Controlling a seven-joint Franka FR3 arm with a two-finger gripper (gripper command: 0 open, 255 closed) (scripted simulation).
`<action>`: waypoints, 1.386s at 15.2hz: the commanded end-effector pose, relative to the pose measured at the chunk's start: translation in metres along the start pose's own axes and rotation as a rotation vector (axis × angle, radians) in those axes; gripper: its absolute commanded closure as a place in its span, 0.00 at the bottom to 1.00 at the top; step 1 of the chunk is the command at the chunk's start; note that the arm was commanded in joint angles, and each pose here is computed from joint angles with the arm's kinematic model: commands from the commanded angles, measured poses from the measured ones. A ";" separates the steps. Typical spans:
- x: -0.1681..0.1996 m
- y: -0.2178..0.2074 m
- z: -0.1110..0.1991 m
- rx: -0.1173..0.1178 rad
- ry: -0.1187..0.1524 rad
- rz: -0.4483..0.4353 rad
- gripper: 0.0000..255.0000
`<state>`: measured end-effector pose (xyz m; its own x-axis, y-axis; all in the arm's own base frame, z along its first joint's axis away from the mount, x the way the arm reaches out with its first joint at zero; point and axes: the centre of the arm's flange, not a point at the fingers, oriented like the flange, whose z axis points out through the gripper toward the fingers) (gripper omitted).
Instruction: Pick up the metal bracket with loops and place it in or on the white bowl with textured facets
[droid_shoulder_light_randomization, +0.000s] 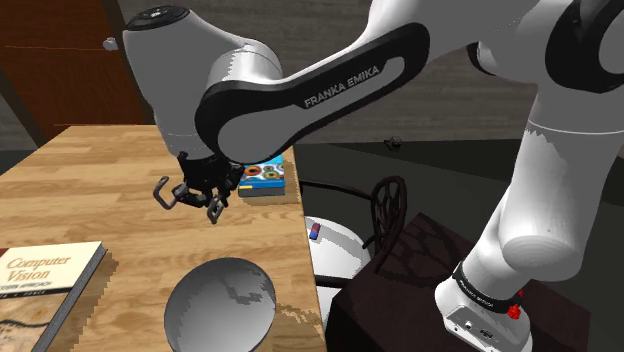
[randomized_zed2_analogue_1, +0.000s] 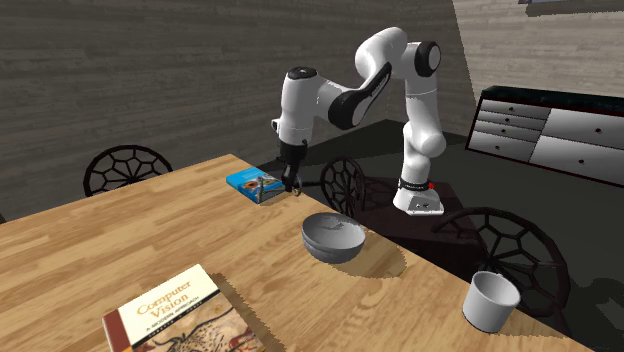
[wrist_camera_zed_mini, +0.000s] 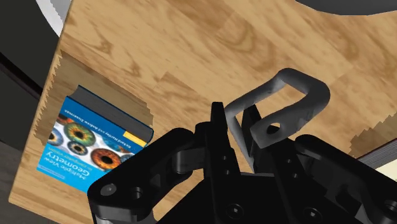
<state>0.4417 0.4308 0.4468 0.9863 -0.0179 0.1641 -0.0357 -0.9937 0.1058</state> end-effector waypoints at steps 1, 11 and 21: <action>0.002 0.001 -0.011 0.000 0.000 0.000 1.00; -0.111 -0.033 -0.014 0.000 0.000 0.000 1.00; -0.160 -0.050 0.022 0.000 0.000 0.000 1.00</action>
<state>0.2895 0.4797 0.3997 0.9864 -0.0179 0.1636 -0.0356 -0.9937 0.1063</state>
